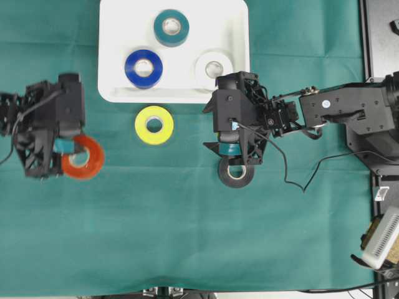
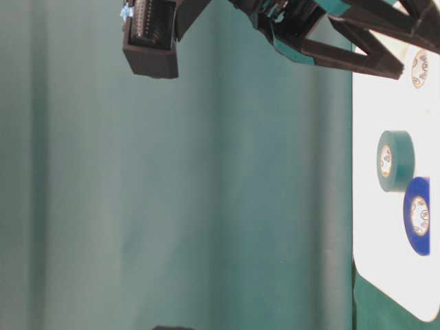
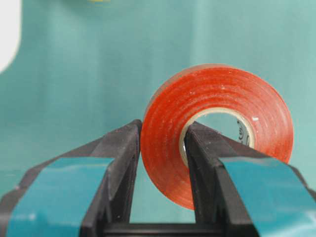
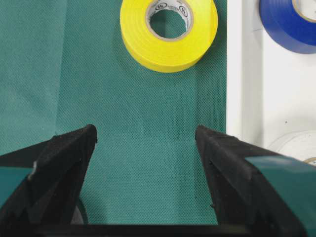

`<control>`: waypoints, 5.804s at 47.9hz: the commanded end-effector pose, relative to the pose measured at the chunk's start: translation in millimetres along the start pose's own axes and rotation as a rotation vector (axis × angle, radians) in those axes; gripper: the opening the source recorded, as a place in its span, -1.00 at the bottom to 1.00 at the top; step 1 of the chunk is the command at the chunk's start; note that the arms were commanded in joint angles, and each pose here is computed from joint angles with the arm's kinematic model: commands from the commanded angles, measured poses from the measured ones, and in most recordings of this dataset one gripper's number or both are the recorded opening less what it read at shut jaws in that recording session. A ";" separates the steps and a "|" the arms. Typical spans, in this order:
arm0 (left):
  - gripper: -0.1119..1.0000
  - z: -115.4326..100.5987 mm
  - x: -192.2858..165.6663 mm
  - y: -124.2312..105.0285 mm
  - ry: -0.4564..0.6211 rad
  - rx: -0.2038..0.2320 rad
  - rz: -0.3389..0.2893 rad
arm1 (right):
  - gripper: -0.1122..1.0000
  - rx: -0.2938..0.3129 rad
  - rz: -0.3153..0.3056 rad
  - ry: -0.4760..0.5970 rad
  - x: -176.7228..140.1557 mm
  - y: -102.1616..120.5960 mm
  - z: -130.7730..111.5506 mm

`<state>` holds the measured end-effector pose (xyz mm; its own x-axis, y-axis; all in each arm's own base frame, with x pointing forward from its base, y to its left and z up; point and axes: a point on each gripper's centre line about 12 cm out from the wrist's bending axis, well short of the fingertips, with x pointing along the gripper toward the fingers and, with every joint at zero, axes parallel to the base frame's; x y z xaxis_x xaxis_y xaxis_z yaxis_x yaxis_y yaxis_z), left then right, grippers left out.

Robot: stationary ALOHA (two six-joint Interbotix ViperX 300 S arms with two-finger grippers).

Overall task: Put the tape alternately from left to right into the white case.
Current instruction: 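Lift the red roll and carry it toward the tray, then lower the red roll into the tray center and release, then withdraw the left gripper from the tray to the left side, then lower the right gripper into the black roll's hole and close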

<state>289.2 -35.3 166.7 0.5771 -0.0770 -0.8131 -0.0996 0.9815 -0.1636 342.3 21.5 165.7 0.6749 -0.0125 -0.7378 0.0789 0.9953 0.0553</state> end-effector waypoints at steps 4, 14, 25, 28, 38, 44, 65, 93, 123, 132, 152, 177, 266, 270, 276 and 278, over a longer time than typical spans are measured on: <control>-0.86 24.3 -8.2 16.4 -0.070 -0.009 0.030 | 0.70 0.001 0.009 -0.025 -3.6 2.1 5.9; -0.86 49.4 -8.6 38.2 -0.126 0.013 0.075 | 0.70 0.001 0.010 -0.021 -3.1 2.5 4.9; -0.86 72.8 2.5 59.1 -0.152 0.030 0.119 | 0.70 0.000 0.011 -0.018 -2.9 3.4 3.5; -0.86 79.1 6.7 64.6 -0.151 0.032 0.129 | 0.70 0.000 0.012 -0.020 -3.4 3.4 3.8; -0.86 101.8 20.9 83.2 -0.153 0.053 0.163 | 0.70 0.000 0.013 -0.019 -3.1 3.4 2.4; -0.86 110.3 31.8 94.7 -0.144 0.065 0.181 | 0.70 -0.001 0.020 -0.026 -2.3 4.0 1.3; -0.86 144.2 58.2 126.7 -0.190 0.075 0.227 | 0.70 -0.001 0.026 -0.032 -2.0 4.4 0.2; -0.86 153.3 70.1 139.1 -0.199 0.119 0.247 | 0.70 -0.001 0.026 -0.032 -2.0 4.4 0.2; 0.25 148.4 68.7 137.7 -0.188 0.113 0.244 | 0.70 -0.001 0.026 -0.032 -2.0 4.4 0.2; 0.28 147.8 64.5 137.4 -0.192 0.114 0.246 | 0.70 -0.001 0.026 -0.032 -2.0 4.4 0.2; 0.28 145.7 60.8 135.7 -0.194 0.117 0.245 | 0.69 0.000 0.026 -0.034 -2.1 4.5 0.9; 0.27 126.4 35.3 109.9 -0.203 0.149 0.216 | 0.70 -0.001 0.025 -0.031 -2.0 4.3 0.1; 0.27 31.5 -12.4 16.0 -0.142 0.266 0.035 | 0.70 -0.035 0.054 -0.017 -5.6 17.6 -9.7; 0.27 31.5 -12.4 16.0 -0.142 0.266 0.035 | 0.70 -0.043 0.062 -0.017 -7.9 20.9 -12.3; 0.27 31.5 -12.4 16.0 -0.142 0.266 0.035 | 0.69 -0.056 0.075 -0.009 -10.5 26.1 -18.8; 0.27 31.5 -12.4 16.0 -0.142 0.266 0.035 | 0.70 -0.061 0.077 -0.003 -11.0 26.7 -22.3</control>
<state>304.0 -12.0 183.3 0.6652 -0.0317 -0.7460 0.0823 0.9961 0.0311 321.9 46.2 151.8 0.6573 0.0490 -0.7520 -0.0039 0.9981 0.0616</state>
